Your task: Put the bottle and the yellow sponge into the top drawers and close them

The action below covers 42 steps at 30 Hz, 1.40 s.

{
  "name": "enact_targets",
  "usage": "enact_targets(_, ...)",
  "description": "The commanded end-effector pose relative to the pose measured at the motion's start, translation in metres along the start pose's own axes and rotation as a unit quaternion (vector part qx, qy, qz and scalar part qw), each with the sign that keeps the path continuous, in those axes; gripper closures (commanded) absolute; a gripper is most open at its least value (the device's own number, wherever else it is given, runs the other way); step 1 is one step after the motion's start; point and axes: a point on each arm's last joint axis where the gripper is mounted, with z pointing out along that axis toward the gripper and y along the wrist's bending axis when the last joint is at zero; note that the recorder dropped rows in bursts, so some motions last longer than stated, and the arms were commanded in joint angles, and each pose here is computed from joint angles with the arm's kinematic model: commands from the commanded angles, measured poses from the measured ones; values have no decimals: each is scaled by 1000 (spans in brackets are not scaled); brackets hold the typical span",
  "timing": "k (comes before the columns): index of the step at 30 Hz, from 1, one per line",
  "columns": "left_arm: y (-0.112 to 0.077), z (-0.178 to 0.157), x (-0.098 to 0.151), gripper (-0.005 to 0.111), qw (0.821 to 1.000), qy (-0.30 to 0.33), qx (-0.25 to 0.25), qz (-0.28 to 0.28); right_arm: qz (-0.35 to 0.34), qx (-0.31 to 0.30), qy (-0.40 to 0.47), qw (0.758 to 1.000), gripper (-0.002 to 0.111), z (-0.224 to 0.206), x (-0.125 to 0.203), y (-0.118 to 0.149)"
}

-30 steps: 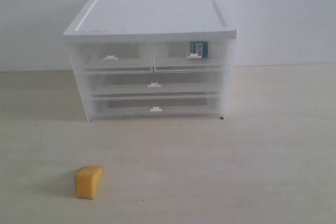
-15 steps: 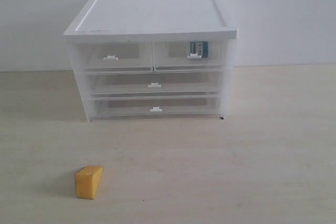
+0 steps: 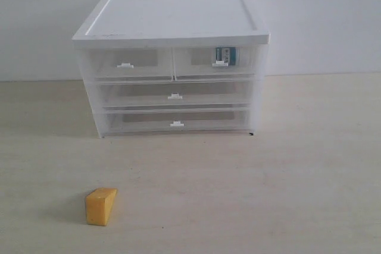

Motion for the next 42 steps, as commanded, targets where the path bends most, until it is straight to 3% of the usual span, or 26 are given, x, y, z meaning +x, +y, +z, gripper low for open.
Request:
enact_targets(1,0,0,0,103,1000,-4,-1,0,-5,-1,-3,1000,108,-2,21,1)
enact_targets(11,0,0,0,103,1000,-4,-1,0,0,-5,17,1000,108,-1,50,4)
enact_targets(38,0,0,0,103,1000,-4,-2,4,14,-8,30,999,108,-1,52,5)
enact_targets(40,1,0,-2,103,1000,-18,-6,15,14,-8,30,999,108,-1,52,5)
enact_targets(42,0,0,-8,103,999,-48,0,-17,14,-8,30,999,108,-1,52,5)
